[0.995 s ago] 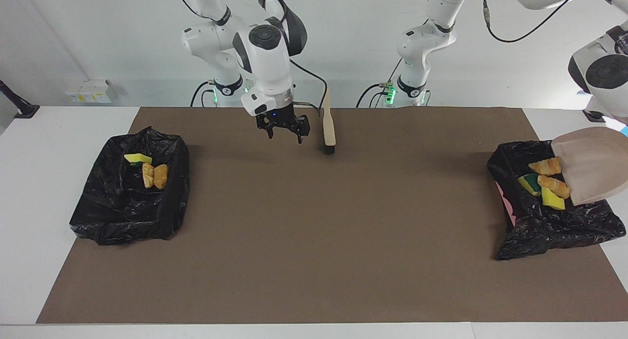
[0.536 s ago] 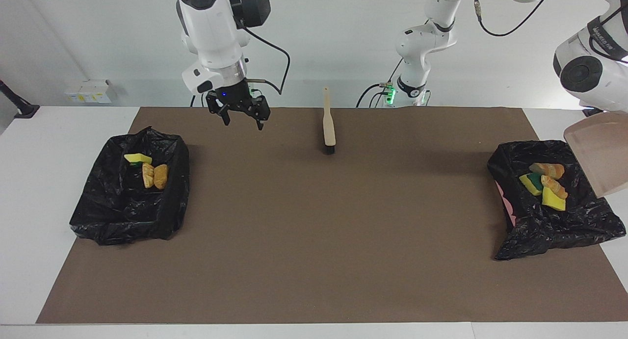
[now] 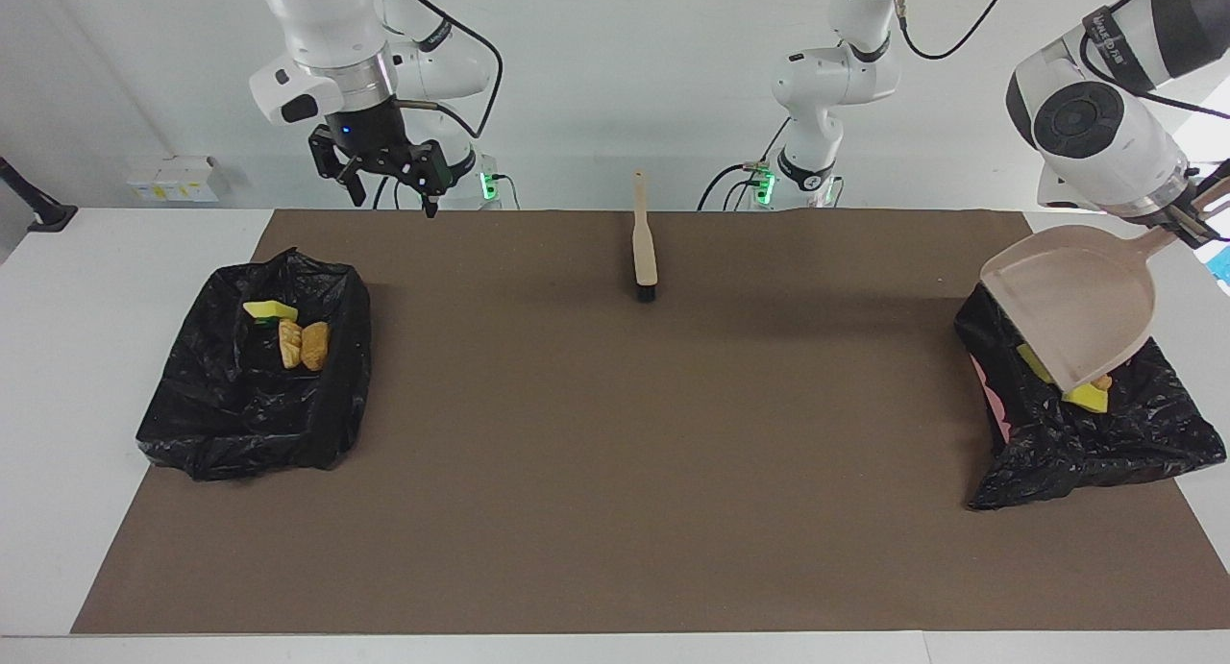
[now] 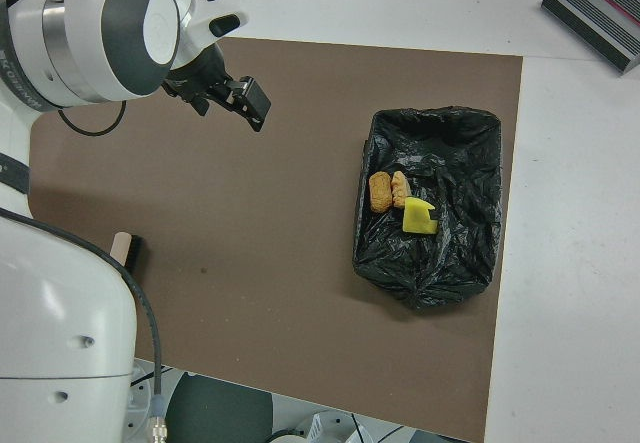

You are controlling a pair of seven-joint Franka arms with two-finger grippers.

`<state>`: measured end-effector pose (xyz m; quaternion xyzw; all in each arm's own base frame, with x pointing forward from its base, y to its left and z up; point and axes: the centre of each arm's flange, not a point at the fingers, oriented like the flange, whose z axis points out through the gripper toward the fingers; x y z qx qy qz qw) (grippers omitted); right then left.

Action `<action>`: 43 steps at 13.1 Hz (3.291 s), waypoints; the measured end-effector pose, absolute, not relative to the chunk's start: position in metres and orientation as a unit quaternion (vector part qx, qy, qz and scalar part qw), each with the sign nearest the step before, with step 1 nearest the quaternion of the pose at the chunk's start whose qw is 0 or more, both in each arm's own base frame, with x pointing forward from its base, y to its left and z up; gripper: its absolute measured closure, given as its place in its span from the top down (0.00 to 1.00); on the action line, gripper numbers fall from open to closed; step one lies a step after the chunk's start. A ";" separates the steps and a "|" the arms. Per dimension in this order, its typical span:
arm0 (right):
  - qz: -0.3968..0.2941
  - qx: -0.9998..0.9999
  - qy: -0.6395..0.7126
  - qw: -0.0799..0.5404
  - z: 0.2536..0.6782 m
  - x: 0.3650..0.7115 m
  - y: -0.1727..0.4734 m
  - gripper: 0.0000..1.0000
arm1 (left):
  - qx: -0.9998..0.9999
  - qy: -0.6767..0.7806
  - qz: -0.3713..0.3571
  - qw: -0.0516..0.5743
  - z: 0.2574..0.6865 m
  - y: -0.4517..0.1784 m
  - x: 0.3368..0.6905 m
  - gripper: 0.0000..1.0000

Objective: Sweep and dump trash in bin

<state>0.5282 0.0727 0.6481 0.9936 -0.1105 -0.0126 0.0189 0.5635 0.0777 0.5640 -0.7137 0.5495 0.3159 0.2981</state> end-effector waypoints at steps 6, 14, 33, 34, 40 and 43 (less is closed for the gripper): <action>-0.001 0.994 -0.104 0.046 0.679 0.526 0.033 1.00 | -0.890 0.374 0.202 0.166 0.532 0.007 0.539 0.31; 0.000 0.993 -0.106 0.045 0.679 0.543 0.025 1.00 | -0.983 0.126 0.112 0.070 0.522 -0.174 0.500 0.31; -0.035 0.993 -0.113 0.029 0.670 0.516 0.020 1.00 | -0.998 0.011 0.039 -0.055 0.342 -0.431 0.474 0.61; -0.035 0.993 -0.113 0.029 0.670 0.516 0.020 1.00 | -0.998 0.006 0.033 -0.057 0.347 -0.428 0.480 0.72; -0.037 0.993 -0.110 0.013 0.670 0.515 0.023 1.00 | -0.998 0.024 -0.002 -0.057 0.417 -0.345 0.533 1.00; -0.037 0.993 -0.110 0.012 0.670 0.515 0.023 1.00 | -0.998 0.034 -0.012 -0.052 0.443 -0.283 0.564 1.00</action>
